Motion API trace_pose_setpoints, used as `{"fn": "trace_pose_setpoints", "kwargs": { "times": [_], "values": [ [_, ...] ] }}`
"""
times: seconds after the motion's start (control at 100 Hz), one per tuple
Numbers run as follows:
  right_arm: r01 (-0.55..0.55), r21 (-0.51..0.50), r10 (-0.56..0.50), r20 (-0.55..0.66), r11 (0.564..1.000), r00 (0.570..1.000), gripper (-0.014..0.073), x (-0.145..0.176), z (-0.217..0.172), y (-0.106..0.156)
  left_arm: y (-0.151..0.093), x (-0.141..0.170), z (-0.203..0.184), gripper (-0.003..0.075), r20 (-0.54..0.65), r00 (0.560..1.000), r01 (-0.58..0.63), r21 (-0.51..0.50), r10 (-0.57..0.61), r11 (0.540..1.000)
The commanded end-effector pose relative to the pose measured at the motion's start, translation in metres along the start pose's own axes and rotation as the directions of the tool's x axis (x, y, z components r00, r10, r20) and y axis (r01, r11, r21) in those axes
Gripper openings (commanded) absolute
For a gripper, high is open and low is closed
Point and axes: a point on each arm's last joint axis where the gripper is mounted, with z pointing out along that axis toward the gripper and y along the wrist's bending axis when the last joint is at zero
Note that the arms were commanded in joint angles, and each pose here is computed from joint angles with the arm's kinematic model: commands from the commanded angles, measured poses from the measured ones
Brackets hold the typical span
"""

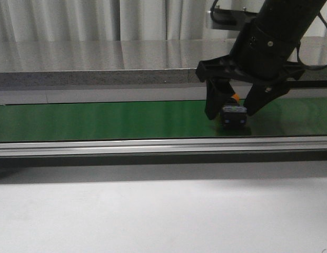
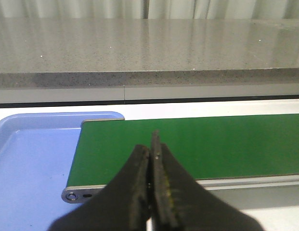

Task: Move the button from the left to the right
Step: 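Lower the right gripper onto the button on the belt and close, then lift the button with the right gripper and carry it over the green tray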

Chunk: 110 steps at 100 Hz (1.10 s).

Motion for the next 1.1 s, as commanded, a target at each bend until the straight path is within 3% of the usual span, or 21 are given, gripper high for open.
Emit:
{"fn": "trace_pose_setpoints", "kwargs": {
  "times": [0.0, 0.16, 0.37, 0.53, 0.7, 0.88, 1.089],
  "values": [
    [0.02, 0.002, -0.02, 0.102, 1.0, 0.995, 0.0413, -0.016, -0.016, 0.001, 0.0, -0.017, -0.002, -0.0021, 0.106, 0.994, 0.015, -0.003, -0.015, 1.0],
    [0.019, 0.001, -0.019, 0.094, 1.0, 0.995, 0.0211, -0.017, -0.02, 0.001, 0.0, -0.017, -0.002, -0.0021, 0.106, 0.994, 0.015, -0.003, -0.015, 1.0],
    [-0.003, 0.046, -0.003, 0.113, 0.999, 0.994, 0.0197, -0.03, -0.056, -0.02, 0.0, -0.017, -0.002, -0.0021, 0.106, 0.994, 0.015, -0.003, -0.015, 1.0],
    [-0.024, 0.198, -0.01, 0.169, 0.98, 0.986, 0.0197, -0.032, -0.097, -0.066, 0.0, -0.017, -0.002, -0.0021, 0.106, 0.994, 0.015, -0.003, -0.015, 1.0],
    [-0.144, 0.347, 0.066, 0.229, 0.927, 0.971, 0.0197, -0.021, -0.134, -0.129, 0.0, -0.017, -0.002, -0.0021, 0.106, 0.994, 0.015, -0.003, -0.015, 1.0],
    [-0.275, 0.422, 0.181, 0.249, 0.864, 0.951, 0.0197, -0.002, -0.147, -0.184, 0.0, -0.017, -0.002, -0.0021, 0.106, 0.994, 0.015, -0.003, -0.015, 1.0],
    [-0.351, 0.462, 0.246, 0.273, 0.815, 0.93, 0.0197, 0.011, -0.143, -0.223, 0.0, -0.017, -0.002, -0.0021, 0.106, 0.994, 0.015, -0.003, -0.015, 1.0]
  ]
}}
